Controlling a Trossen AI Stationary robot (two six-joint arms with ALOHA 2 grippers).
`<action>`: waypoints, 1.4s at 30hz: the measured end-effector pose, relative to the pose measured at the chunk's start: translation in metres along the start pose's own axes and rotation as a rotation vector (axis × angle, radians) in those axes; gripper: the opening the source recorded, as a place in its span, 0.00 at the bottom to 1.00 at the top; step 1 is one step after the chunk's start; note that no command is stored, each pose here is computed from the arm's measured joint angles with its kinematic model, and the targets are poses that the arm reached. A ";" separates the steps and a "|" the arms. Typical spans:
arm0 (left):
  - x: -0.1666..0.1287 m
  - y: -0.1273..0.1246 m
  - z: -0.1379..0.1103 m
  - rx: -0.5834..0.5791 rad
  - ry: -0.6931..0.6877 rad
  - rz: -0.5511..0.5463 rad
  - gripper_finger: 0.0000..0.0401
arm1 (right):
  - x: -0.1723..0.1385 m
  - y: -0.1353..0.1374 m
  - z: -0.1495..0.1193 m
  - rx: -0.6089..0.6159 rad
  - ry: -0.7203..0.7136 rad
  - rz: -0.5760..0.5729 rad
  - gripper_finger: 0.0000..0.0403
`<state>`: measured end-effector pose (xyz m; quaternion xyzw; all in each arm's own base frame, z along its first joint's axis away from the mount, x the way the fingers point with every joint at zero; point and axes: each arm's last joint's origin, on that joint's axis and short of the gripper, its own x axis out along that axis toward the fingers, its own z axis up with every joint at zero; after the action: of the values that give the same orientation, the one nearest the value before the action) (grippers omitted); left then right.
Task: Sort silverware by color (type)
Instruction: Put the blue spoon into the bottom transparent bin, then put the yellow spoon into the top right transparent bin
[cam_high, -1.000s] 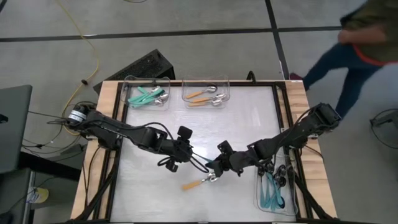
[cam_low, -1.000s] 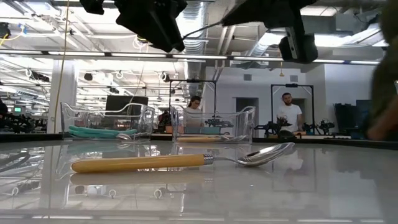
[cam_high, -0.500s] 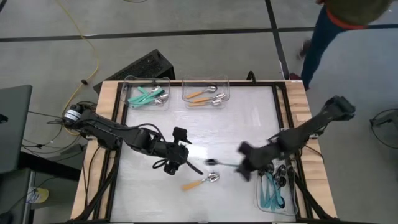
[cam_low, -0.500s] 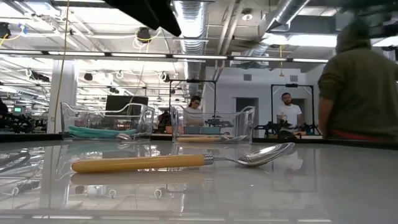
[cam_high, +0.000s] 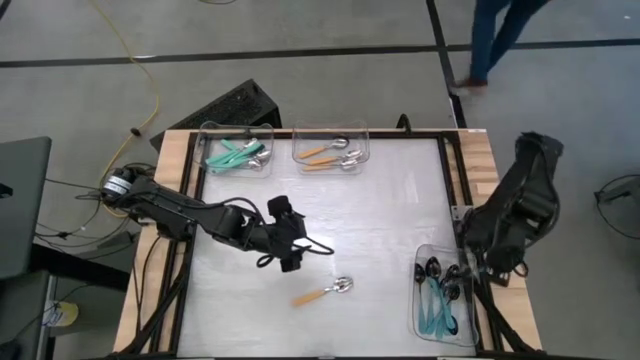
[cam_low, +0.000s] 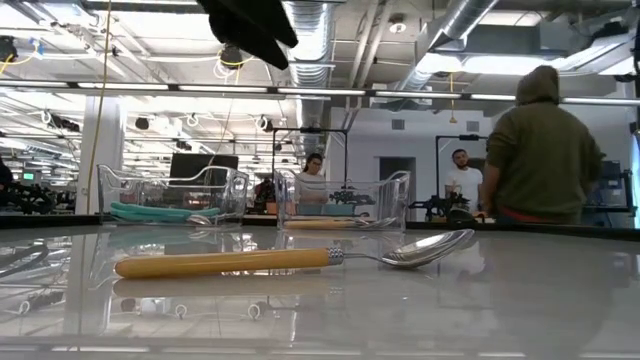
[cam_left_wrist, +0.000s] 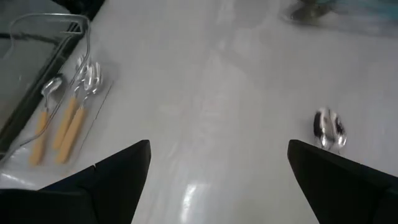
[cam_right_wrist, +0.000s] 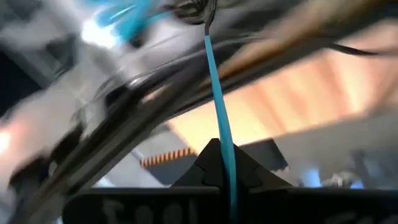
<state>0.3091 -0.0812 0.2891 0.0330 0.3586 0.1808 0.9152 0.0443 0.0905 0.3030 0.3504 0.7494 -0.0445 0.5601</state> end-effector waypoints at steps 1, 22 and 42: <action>0.000 0.000 0.000 -0.019 -0.004 -0.001 0.91 | -0.001 -0.005 0.000 0.060 -0.014 -0.037 0.04; 0.000 0.000 -0.002 0.172 0.021 -0.013 0.91 | 0.042 0.071 0.019 0.571 -0.250 0.192 0.28; 0.061 -0.076 -0.039 0.118 0.198 -0.351 0.91 | 0.044 0.099 0.015 0.381 -0.043 0.348 0.55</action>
<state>0.3472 -0.1334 0.2066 0.0056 0.4571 -0.0001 0.8894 0.1084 0.1788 0.2915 0.5721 0.6437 -0.0951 0.4992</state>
